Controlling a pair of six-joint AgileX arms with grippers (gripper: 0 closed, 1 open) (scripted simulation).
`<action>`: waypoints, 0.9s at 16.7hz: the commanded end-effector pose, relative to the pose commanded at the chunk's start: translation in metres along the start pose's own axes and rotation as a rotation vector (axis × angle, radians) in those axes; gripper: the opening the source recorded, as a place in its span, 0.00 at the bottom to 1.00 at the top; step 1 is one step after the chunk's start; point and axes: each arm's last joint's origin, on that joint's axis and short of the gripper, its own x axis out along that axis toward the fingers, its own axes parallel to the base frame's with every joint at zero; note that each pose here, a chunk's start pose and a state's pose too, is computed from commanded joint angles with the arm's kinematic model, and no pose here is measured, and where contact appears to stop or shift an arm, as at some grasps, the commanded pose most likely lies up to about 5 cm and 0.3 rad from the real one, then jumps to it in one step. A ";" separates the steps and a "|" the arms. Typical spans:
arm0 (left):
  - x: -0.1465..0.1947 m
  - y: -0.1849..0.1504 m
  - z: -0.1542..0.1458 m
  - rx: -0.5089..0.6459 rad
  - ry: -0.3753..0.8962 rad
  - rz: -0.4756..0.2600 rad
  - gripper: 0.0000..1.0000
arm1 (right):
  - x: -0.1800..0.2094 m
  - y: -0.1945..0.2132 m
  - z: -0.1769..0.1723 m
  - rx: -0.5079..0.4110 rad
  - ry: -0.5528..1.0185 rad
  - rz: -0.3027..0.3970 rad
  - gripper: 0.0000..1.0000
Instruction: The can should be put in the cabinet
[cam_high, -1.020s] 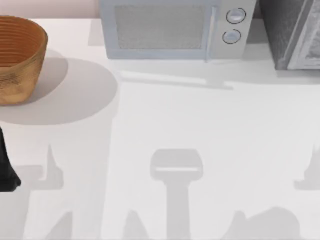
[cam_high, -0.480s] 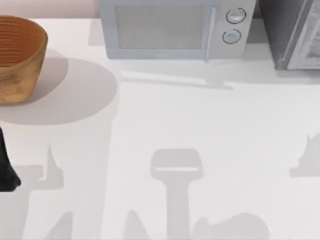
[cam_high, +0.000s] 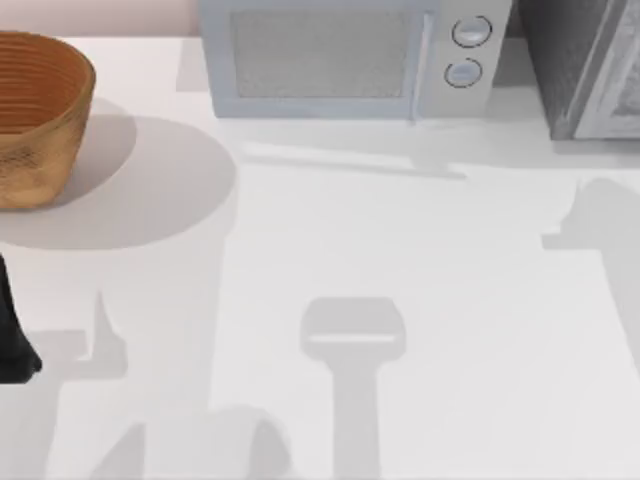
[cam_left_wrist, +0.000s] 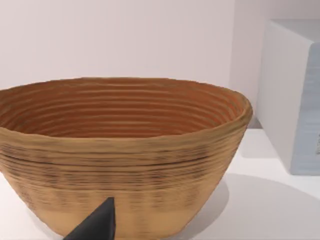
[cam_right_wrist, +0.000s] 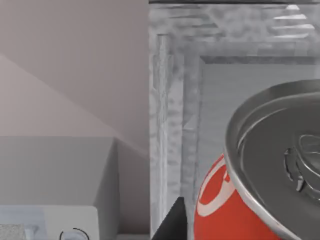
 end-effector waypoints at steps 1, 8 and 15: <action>0.000 0.000 0.000 0.000 0.000 0.000 1.00 | 0.010 0.002 0.019 0.000 0.001 -0.001 0.00; 0.000 0.000 0.000 0.000 0.000 0.000 1.00 | 0.079 0.023 0.115 0.005 -0.009 -0.006 0.00; 0.000 0.000 0.000 0.000 0.000 0.000 1.00 | 0.105 0.031 0.136 0.007 -0.011 -0.009 0.00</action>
